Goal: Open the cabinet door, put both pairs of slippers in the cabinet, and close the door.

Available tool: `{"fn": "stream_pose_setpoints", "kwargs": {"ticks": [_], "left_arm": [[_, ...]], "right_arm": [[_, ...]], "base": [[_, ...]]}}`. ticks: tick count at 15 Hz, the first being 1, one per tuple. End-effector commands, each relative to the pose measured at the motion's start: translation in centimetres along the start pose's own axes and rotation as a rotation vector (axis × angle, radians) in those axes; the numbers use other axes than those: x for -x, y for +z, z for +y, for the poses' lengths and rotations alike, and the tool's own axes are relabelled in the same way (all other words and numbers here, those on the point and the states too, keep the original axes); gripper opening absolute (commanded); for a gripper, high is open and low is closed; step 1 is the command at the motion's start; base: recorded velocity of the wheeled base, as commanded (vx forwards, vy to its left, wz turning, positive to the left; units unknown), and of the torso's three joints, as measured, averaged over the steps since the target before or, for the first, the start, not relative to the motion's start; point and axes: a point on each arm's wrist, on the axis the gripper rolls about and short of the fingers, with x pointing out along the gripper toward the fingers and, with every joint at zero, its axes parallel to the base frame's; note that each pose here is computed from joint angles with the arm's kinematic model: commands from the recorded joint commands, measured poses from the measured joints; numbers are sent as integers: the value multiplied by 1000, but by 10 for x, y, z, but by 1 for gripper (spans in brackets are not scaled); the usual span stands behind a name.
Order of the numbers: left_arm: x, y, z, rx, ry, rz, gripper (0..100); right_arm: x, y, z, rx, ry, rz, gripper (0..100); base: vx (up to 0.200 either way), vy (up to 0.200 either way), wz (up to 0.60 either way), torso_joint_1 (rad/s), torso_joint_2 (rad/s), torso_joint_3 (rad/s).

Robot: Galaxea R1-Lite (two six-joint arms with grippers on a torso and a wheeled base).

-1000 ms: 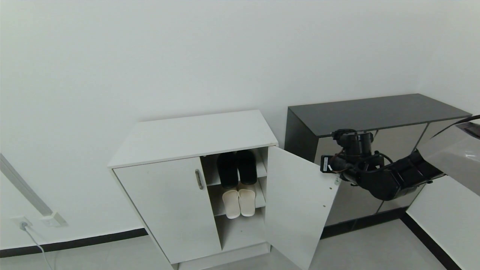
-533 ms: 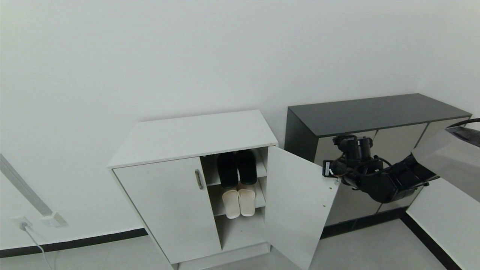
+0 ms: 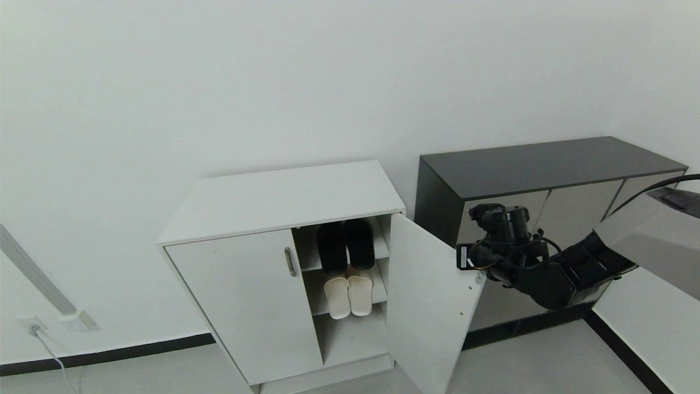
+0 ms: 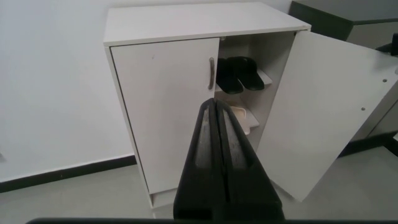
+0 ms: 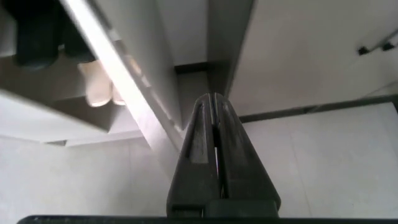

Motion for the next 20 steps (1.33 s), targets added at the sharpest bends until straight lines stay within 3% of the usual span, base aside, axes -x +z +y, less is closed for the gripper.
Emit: {"fn": "stream_pose_setpoints", "kwargs": {"ticks": [1, 5, 8, 10, 15, 20], "left_arm": [[0, 0, 0, 0, 0, 1, 0], [0, 0, 0, 0, 0, 1, 0], [0, 0, 0, 0, 0, 1, 0], [0, 0, 0, 0, 0, 1, 0], [0, 0, 0, 0, 0, 1, 0], [0, 0, 0, 2, 0, 1, 0]], "right_arm": [[21, -3, 19, 28, 56, 8, 0], [47, -12, 53, 71, 150, 22, 0], [71, -11, 65, 83, 229, 12, 0], [84, -9, 66, 84, 296, -19, 0], [91, -14, 71, 101, 323, -11, 0], [93, -22, 70, 128, 347, 10, 0]], "base": [[0, 0, 0, 0, 0, 0], [0, 0, 0, 0, 0, 0], [0, 0, 0, 0, 0, 0], [0, 0, 0, 0, 0, 0], [0, 0, 0, 0, 0, 0], [0, 0, 600, 1, 1, 4]]}}
